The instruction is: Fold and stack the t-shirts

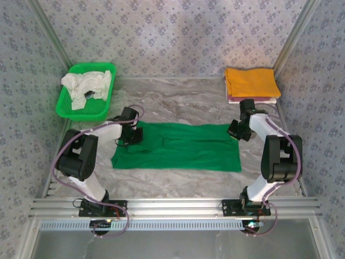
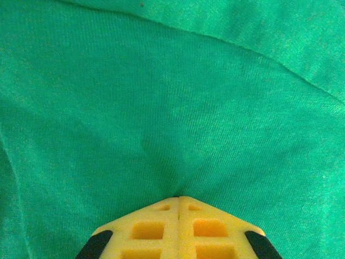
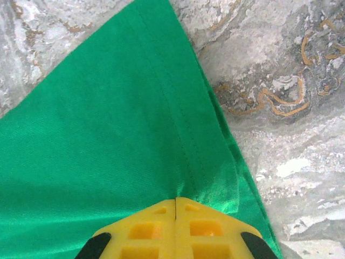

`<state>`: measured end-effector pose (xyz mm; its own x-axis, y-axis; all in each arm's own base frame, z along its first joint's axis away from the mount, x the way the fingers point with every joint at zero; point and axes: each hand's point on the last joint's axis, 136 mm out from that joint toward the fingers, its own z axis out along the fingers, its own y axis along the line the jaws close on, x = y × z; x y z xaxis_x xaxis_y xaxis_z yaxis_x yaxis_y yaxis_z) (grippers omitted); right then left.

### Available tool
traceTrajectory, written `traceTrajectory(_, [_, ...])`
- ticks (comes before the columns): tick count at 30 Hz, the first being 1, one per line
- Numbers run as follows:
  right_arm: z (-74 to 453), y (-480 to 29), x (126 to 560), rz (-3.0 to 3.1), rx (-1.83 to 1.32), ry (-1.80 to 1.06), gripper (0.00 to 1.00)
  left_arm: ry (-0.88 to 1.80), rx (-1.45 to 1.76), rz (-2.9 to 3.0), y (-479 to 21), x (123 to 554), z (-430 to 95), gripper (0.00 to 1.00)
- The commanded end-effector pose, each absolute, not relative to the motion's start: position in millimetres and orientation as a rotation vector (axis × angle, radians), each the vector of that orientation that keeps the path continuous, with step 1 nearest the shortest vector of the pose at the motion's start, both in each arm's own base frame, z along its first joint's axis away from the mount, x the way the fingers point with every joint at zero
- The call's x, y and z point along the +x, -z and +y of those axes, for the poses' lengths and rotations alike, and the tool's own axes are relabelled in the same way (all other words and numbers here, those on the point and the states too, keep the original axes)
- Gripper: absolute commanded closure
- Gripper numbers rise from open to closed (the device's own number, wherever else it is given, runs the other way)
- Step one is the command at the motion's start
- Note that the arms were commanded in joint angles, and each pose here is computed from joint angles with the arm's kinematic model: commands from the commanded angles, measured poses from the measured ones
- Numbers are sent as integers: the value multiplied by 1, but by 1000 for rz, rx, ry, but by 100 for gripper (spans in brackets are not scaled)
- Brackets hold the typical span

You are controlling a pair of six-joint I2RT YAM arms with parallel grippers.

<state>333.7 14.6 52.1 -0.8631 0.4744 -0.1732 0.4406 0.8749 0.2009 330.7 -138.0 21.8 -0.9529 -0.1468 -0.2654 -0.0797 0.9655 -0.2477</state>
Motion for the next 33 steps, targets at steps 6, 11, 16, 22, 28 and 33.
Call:
traceTrajectory(6, [-3,-23,337,2872,722,-101,94,262,-105,2917,-32,299,-121,100])
traceTrajectory(11, [-5,-37,345,2836,708,-92,71,279,-48,2876,-58,295,-121,100])
traceTrajectory(16, [-6,-59,345,2813,662,-67,68,297,6,2805,-88,300,-122,100])
traceTrajectory(22, [20,-85,351,2788,514,-59,64,400,-38,2797,-90,302,-135,100])
traceTrajectory(28, [46,-70,370,2872,402,-28,65,373,-140,2861,-68,285,-127,97])
traceTrajectory(33, [45,-58,378,2881,424,-38,65,344,-129,2936,-55,262,-118,81])
